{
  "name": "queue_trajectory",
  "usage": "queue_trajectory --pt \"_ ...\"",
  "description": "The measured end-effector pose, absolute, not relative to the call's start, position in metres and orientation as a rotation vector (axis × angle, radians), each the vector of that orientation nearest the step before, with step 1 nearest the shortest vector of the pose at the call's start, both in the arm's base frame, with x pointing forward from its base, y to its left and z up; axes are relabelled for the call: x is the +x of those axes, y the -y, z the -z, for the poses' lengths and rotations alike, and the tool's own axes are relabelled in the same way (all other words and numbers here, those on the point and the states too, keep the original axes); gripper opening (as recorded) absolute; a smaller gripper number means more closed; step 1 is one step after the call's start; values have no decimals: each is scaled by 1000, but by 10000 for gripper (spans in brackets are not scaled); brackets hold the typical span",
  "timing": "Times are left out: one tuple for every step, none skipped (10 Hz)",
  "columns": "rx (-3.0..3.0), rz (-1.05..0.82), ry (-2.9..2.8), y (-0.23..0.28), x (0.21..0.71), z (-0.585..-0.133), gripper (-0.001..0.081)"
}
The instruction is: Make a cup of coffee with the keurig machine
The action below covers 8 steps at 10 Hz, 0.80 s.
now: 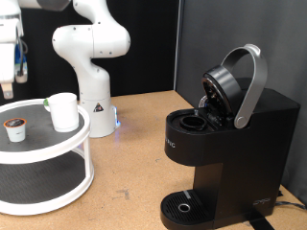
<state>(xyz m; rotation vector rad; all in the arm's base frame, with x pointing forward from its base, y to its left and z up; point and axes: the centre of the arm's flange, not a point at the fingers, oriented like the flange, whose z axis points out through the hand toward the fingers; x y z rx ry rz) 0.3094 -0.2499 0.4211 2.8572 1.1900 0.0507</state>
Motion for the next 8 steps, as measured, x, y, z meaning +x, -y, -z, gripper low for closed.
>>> queue_trajectory --pt "2850 -46 -1189 251 310 -410 802" --pt "2848 -38 -1187 252 309 -399 802" --pt "2847 -29 -1185 252 309 -389 802" --pt "2848 -24 -1183 252 309 -380 802" --pt "2850 -20 -1182 252 310 -371 802" --pt "2856 -7 -1186 250 309 -362 802" --pt "2863 7 -1190 249 308 -354 802" --pt "2867 15 -1195 248 307 -347 802"
